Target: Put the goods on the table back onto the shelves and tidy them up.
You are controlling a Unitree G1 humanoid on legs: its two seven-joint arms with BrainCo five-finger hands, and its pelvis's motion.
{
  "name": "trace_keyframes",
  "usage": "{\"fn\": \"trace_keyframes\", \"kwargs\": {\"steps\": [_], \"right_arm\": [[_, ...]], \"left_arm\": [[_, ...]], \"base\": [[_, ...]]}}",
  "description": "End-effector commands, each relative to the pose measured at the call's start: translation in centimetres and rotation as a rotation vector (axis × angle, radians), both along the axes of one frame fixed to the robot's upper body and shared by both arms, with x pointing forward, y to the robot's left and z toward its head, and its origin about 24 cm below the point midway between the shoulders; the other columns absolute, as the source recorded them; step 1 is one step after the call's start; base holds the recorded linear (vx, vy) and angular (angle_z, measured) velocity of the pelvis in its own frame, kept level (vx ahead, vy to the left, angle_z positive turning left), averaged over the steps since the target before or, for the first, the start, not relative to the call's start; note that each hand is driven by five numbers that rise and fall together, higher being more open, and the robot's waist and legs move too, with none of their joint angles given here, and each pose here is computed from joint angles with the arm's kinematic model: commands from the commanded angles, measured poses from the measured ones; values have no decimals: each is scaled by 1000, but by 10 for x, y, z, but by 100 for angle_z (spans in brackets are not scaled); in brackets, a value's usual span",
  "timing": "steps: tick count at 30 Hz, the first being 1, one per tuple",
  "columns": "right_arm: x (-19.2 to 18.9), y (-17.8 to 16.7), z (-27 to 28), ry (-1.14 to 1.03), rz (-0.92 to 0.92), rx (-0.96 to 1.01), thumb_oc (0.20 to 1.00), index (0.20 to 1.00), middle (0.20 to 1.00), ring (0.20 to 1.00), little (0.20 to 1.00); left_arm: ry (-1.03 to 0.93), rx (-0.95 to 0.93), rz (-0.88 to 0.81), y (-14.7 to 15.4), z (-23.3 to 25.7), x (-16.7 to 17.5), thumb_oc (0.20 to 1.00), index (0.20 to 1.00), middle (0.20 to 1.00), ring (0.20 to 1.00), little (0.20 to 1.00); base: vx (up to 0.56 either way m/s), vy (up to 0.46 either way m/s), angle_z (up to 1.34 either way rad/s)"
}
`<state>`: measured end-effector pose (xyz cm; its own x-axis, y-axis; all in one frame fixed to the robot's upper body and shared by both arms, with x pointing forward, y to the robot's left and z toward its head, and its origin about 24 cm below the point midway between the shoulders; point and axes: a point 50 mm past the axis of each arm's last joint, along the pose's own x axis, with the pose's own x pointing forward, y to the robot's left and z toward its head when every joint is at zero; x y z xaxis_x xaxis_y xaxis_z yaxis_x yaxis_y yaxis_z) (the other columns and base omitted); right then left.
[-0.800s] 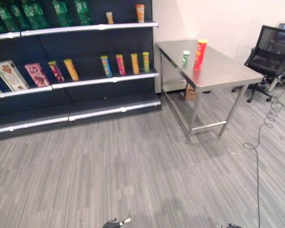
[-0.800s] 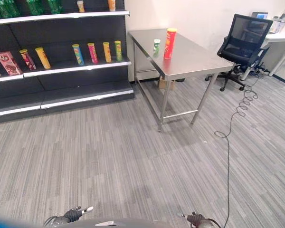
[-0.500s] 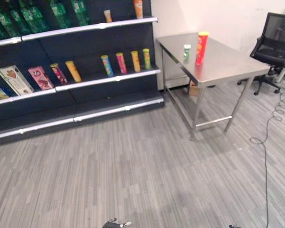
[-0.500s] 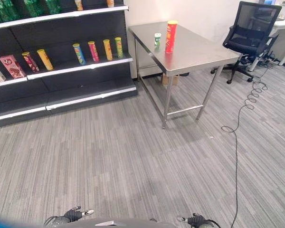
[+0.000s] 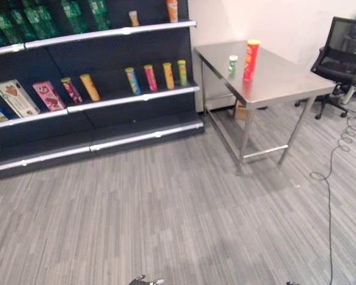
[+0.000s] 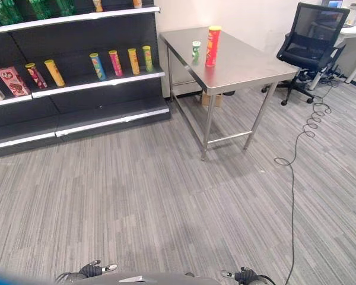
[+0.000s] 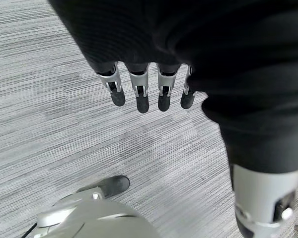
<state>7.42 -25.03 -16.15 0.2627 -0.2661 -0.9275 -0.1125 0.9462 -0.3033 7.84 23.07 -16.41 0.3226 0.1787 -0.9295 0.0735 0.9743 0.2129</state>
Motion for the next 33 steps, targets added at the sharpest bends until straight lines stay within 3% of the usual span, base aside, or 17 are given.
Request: {"fn": "trace_keyframes", "kwargs": {"steps": [1,14,20,33], "right_arm": [[17,-6,5,-30,38,-29,1000,1000,1000,1000,1000],[18,-7,5,-34,17,-27,1000,1000,1000,1000,1000],[37,-12,12,-121,-3,-35,1000,1000,1000,1000,1000],[57,6,13,-167,49,-3,1000,1000,1000,1000,1000]], "left_arm": [[-39,12,12,6,4,18,1000,1000,1000,1000,1000],[-44,10,74,10,5,16,1000,1000,1000,1000,1000],[-109,-7,131,8,9,31,1000,1000,1000,1000,1000],[-87,23,201,20,8,18,1000,1000,1000,1000,1000]], "base": [[0,0,0],[-2,-54,0],[0,-45,6],[339,131,-26]]}}
